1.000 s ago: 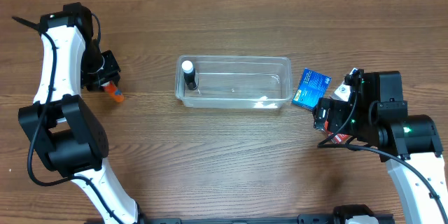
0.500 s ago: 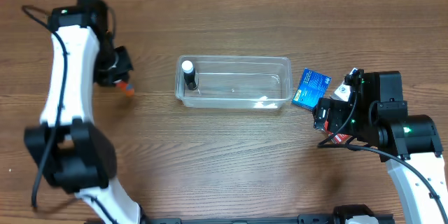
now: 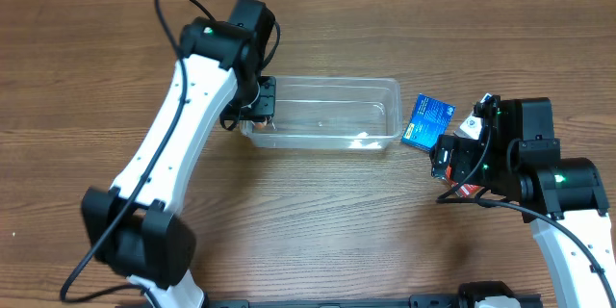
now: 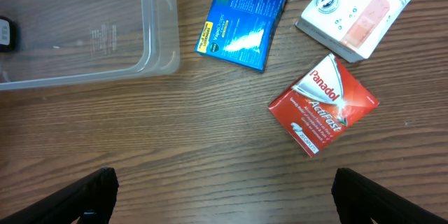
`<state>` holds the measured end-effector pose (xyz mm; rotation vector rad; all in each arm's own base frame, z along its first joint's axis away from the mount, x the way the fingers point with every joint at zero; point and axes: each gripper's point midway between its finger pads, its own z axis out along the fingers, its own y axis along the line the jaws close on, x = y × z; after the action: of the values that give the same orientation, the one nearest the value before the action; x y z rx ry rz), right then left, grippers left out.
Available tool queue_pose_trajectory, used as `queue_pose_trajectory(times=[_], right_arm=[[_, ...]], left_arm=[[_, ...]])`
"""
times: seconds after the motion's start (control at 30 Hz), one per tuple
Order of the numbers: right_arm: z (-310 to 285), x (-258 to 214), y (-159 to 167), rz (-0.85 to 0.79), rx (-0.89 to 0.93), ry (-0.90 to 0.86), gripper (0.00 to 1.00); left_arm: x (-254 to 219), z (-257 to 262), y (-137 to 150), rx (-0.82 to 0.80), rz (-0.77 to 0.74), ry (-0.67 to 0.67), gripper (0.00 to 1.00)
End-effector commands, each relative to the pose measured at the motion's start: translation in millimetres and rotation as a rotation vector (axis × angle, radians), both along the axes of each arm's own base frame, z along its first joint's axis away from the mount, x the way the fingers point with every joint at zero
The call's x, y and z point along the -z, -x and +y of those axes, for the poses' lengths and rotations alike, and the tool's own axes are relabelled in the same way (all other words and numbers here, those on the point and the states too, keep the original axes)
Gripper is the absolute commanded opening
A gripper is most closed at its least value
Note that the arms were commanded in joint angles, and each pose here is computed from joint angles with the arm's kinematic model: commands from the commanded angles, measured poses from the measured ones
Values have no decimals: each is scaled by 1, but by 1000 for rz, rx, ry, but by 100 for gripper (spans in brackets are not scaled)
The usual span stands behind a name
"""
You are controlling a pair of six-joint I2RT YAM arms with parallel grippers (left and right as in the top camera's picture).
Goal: Pack container
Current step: 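Place the orange tube upright beside the dark bottle in the container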
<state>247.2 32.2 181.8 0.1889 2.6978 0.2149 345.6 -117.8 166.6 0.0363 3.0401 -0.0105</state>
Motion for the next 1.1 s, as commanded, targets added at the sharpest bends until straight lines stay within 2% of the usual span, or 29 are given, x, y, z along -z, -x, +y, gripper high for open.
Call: queue_pose_trajectory(times=[0.0,0.13,0.33,0.5,0.7,0.8,0.83,0.87,1.0,1.07], right_arm=[[-2,-10,-4,-30,2,1,100],[-2,-10,-4,-30,2,1,100],[-2,-10,-4,-30,2,1,100],[-2,-10,-4,-30,2,1,100],[-2,-10,-4,-30,2,1,100],[-2,-9,-3,-26,2,2,100],[-1,-9,-1,-17,5,-4,100],[3,-9,-1,-16,-4,-25,100],[12,-9,2,-6,-26,-72,100],[11,-12,1,-8,4,-85,100]], left_arm=[[28,-3,-2,-15,71,-28,6],[53,-5,-8,-15,120,-47,8],[73,-5,-8,-15,168,-64,25],[73,-5,-9,-15,163,-61,40],[40,-7,-18,3,108,-47,43],[-1,-4,-29,6,15,-55,56],[-24,1,-34,0,-44,-68,88],[-42,4,-36,-7,-82,-67,100],[-86,17,-27,-65,-165,-30,100],[-113,28,-13,-91,-222,-8,100]])
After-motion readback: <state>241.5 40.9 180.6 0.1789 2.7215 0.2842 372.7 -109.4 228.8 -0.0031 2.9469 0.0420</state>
